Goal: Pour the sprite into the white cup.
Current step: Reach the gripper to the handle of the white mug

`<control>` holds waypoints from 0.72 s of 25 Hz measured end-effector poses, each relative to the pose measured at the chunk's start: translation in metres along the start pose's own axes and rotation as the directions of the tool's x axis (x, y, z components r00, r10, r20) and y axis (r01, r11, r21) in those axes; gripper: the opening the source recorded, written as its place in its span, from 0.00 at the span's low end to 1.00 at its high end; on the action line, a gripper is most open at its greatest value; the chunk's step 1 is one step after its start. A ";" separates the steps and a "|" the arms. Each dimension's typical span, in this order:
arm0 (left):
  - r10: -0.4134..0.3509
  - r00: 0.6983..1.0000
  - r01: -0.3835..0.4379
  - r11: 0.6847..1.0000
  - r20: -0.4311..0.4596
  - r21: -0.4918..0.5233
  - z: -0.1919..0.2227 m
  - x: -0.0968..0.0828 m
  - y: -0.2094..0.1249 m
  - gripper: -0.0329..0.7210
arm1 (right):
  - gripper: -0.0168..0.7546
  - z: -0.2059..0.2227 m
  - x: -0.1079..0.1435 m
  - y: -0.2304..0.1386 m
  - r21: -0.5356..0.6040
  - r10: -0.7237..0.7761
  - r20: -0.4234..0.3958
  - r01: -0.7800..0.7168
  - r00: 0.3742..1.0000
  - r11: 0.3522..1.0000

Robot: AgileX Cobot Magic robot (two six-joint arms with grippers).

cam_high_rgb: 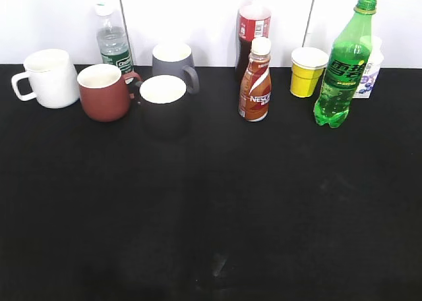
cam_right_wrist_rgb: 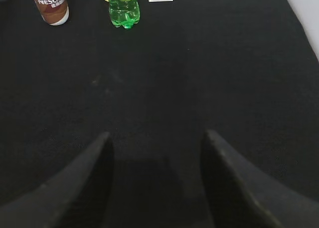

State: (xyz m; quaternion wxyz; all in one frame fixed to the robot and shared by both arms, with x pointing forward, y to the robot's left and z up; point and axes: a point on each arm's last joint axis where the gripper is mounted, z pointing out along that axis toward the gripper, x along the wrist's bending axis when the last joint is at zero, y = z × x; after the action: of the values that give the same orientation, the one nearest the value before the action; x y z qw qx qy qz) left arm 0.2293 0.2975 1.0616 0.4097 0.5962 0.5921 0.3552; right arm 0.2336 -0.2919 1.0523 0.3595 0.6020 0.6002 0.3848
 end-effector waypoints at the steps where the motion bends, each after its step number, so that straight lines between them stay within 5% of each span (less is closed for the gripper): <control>1: 0.000 1.000 0.000 1.000 0.000 0.000 0.000 0.000 0.000 0.85 | 0.56 0.000 0.000 0.000 0.000 0.000 0.000 0.000 1.000 1.000; 10: -0.005 1.000 0.006 1.000 0.010 -0.002 0.000 -0.001 0.000 0.78 | 0.56 0.000 0.000 0.000 0.000 0.000 0.000 0.000 1.000 1.000; 12: -0.006 1.000 0.008 0.991 0.017 -0.137 -0.005 -0.002 0.014 0.76 | 0.56 0.000 0.000 0.000 0.000 0.000 0.000 0.000 1.000 1.000; 15: -0.012 1.000 0.018 0.910 0.017 -0.413 0.011 -0.001 0.051 0.75 | 0.56 0.000 0.000 0.000 0.000 0.000 0.000 0.000 1.000 1.000; 18: -0.025 1.000 0.021 0.866 -0.001 -0.499 0.070 0.004 0.068 0.75 | 0.56 0.000 0.000 0.000 0.000 0.000 0.000 0.000 1.000 1.000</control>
State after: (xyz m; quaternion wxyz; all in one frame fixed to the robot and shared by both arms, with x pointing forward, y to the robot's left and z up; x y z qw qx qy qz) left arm 0.3213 0.2991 1.0942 0.5518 0.4618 0.4889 0.4931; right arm 0.2336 -0.2919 1.0523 0.3595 0.6020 0.6002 0.3848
